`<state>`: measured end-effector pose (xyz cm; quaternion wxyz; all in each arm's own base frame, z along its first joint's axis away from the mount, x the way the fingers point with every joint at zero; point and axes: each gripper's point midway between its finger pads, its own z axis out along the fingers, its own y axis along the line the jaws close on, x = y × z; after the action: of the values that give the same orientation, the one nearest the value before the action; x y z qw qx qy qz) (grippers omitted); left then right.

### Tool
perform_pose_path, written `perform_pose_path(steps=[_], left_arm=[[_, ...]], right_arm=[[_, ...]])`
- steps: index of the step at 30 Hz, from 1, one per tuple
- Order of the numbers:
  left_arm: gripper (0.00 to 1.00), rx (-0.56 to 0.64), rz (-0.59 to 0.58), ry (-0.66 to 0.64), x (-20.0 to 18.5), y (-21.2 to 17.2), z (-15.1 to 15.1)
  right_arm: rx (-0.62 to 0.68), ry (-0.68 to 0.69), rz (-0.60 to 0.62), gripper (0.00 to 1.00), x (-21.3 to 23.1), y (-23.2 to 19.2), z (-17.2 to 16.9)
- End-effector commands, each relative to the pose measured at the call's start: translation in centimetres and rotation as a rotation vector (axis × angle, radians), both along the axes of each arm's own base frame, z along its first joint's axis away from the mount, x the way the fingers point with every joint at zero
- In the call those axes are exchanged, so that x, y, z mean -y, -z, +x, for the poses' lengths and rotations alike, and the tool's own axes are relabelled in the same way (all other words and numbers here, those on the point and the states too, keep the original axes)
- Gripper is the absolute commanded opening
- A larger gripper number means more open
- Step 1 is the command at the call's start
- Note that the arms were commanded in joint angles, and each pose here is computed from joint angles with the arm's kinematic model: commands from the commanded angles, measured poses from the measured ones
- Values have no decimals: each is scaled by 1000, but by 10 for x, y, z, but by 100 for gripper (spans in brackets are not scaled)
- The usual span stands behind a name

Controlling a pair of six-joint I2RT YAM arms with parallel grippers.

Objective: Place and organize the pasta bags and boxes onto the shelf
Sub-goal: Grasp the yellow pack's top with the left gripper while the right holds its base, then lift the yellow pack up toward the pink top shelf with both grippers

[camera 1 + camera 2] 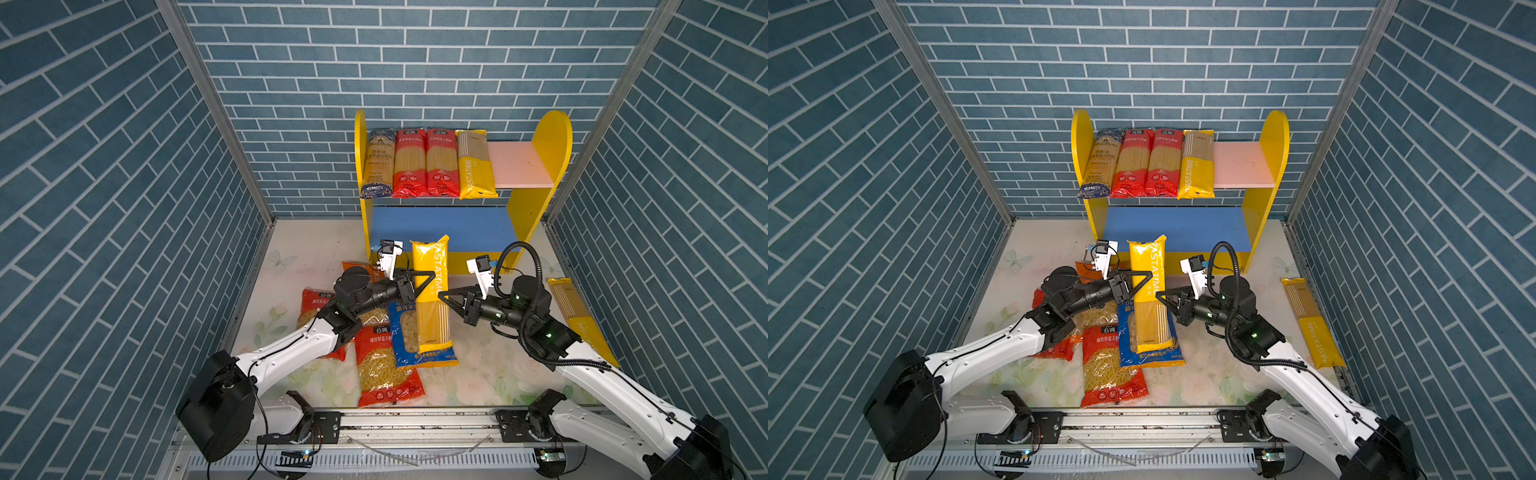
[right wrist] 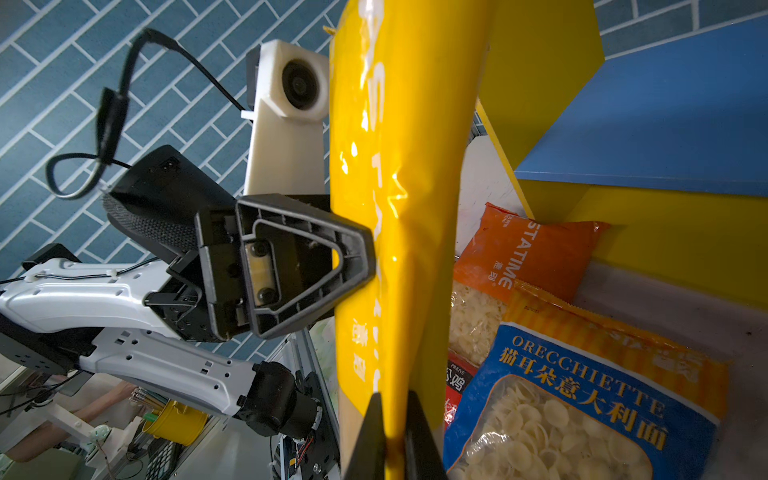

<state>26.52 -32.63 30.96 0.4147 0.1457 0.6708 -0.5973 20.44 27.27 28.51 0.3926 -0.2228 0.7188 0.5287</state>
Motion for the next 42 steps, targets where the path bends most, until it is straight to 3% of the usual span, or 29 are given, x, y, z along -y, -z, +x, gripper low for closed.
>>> perform_pose_path(steps=[1, 6, 13, 23, 31, 42], left_arm=[[21, 90, -43, 3, -2, -39, -3], [10, 140, 11, -44, -7, -49, 1], [0, 181, -30, -59, -8, -75, 2], [0, 222, -40, -84, -14, -100, 1], [0, 286, 22, -119, -16, -128, 4], [0, 349, 2, -163, -18, -172, 11]], right_arm=[[178, 5, 94, 2, 2, -52, -2], [185, 29, 62, 10, 2, -47, 4], [186, 75, 37, 16, 7, -42, 10], [189, 46, 44, 25, 5, -43, 6], [177, 114, 39, 52, 13, -42, 12], [93, -66, 73, 57, -1, -54, -5]])
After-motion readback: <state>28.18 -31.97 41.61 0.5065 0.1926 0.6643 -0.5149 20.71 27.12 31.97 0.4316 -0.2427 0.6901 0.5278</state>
